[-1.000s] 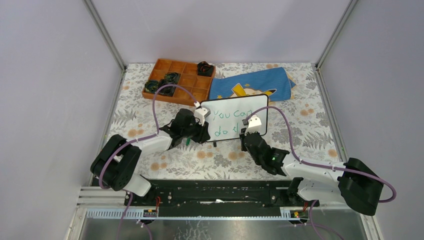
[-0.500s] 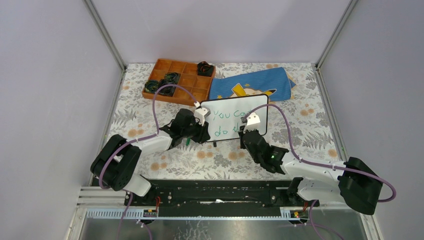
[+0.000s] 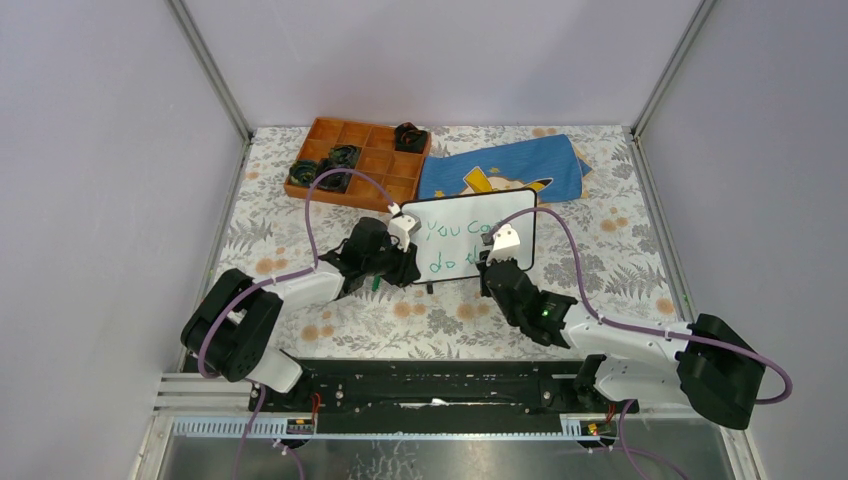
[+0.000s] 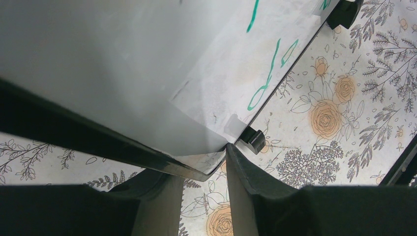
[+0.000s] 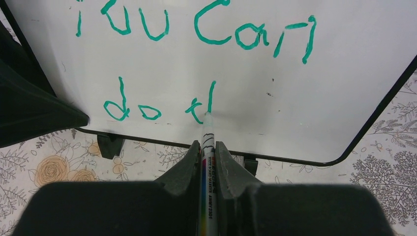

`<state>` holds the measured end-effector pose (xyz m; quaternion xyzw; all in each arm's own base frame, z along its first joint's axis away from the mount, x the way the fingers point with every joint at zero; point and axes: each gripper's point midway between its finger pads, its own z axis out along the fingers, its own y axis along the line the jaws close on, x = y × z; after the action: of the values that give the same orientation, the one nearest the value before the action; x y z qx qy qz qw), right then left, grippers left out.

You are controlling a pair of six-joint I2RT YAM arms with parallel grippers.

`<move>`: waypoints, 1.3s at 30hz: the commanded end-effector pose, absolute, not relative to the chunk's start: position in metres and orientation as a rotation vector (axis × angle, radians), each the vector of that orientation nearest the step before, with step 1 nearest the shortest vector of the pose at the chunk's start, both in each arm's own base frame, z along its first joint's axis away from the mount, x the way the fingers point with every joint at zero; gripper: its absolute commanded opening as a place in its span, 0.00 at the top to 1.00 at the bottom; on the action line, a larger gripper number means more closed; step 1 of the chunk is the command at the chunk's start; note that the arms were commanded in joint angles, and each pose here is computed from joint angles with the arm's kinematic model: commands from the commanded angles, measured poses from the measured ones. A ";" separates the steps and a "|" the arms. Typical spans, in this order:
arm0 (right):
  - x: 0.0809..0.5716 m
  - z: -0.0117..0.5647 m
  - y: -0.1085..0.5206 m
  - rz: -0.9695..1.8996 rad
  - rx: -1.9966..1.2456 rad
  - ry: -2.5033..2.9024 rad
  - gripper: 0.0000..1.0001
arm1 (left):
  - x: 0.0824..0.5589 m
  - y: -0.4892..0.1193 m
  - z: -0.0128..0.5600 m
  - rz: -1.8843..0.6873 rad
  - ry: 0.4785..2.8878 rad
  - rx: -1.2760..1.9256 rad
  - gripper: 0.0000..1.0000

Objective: Write a sentence on the whiteboard

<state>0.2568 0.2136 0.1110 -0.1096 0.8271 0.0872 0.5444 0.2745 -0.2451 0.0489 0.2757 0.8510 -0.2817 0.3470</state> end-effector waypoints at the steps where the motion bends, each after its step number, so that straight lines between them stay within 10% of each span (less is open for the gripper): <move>1: 0.272 0.141 0.204 0.166 -0.171 1.880 1.00 | 0.275 -0.247 0.048 -0.700 2.203 0.757 0.59; 39: 0.258 0.132 0.194 0.225 -0.178 1.884 1.00 | 0.274 -0.247 0.046 -0.700 2.209 0.757 0.59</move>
<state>0.2509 0.1909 0.1073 -0.0997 0.8271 0.0702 0.5486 0.2743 -0.2453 0.0487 0.2761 0.8510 -0.2816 0.3468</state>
